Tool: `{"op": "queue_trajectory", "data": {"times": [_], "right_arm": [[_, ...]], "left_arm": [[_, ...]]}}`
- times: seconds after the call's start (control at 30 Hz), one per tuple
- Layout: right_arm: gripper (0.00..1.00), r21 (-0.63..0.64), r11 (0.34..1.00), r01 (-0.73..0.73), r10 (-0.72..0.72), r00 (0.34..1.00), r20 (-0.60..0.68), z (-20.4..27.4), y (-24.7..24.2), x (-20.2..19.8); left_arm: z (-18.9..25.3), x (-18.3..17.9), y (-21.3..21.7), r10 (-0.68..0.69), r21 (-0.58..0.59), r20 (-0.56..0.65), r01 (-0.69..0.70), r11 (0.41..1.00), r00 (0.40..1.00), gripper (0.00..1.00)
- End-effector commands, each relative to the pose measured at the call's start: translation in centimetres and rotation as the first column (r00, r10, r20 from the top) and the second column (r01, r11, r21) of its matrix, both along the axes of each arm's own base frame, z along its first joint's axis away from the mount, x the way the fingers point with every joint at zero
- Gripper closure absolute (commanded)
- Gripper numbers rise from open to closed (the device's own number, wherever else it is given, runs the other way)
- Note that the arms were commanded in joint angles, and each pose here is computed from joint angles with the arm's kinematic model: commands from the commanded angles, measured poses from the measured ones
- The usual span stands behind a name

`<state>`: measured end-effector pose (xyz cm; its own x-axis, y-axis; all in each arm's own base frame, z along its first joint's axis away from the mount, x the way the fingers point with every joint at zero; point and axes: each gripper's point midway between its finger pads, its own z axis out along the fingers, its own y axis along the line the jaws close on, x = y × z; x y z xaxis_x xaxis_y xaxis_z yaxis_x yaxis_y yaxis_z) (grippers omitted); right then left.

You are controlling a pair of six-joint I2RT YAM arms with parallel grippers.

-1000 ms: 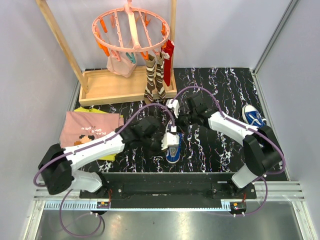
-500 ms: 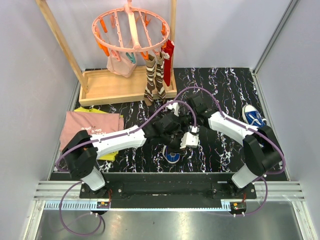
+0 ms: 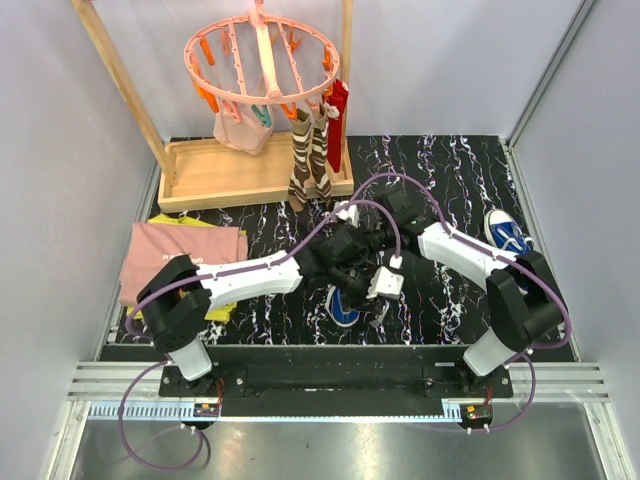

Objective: Tie the shoes

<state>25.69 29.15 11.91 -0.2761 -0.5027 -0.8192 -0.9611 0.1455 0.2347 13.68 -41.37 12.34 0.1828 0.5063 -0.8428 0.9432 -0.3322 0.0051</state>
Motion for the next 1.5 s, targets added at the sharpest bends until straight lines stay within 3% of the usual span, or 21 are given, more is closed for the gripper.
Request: {"op": "queue_trajectory", "data": {"times": [0.0,0.03,0.2,0.4,0.47,0.6,0.8,1.2,1.33,1.47], "right_arm": [[1.0,0.052,0.997,-0.052,0.05,0.998,0.041,1.5,0.3,-0.3],[1.0,0.056,0.997,-0.061,0.059,0.998,0.036,1.3,0.2,-0.6],[1.0,0.066,0.993,-0.094,0.09,0.994,0.06,1.4,0.0,-1.1],[1.0,0.07,0.992,-0.107,0.102,0.992,0.079,1.5,0.0,-1.2],[1.0,0.072,0.991,-0.111,0.104,0.991,0.087,1.7,0.1,-1.2],[1.0,0.07,0.992,-0.105,0.099,0.991,0.088,1.7,0.0,-1.0],[1.0,0.064,0.993,-0.102,0.094,0.99,0.105,1.8,-0.1,-1.0],[0.99,0.071,0.99,-0.12,0.111,0.986,0.123,2.0,-0.1,-1.1],[0.99,0.071,0.99,-0.125,0.115,0.985,0.128,2.0,-0.1,-1.1],[0.99,0.072,0.99,-0.125,0.114,0.985,0.133,2.1,-0.1,-1.1]], "left_arm": [[4.6,1.0,1.0,0.058,-0.142,-0.029,-0.062,0.988,0.998,0.59],[7.2,0.8,1.9,0.088,-0.186,-0.041,-0.094,0.978,0.995,0.56],[10.3,2.7,7.7,0.262,-0.262,-0.082,-0.275,0.925,0.961,0.54],[8.2,9.4,13.5,0.514,-0.196,-0.09,-0.521,0.831,0.853,0.6],[7.4,10.4,14.0,0.526,-0.163,-0.096,-0.534,0.829,0.845,0.62],[6.1,10.5,12.9,0.457,-0.148,-0.14,-0.475,0.867,0.878,0.53],[4.6,11.2,11.5,0.426,-0.136,-0.199,-0.455,0.88,0.883,0.5],[3.8,11.0,9.7,0.369,-0.145,-0.215,-0.403,0.904,0.904,0.5],[3.2,10.9,9.4,0.36,-0.133,-0.222,-0.393,0.91,0.906,0.53],[2.8,10.9,9.4,0.348,-0.129,-0.217,-0.38,0.916,0.912,0.76]]}}
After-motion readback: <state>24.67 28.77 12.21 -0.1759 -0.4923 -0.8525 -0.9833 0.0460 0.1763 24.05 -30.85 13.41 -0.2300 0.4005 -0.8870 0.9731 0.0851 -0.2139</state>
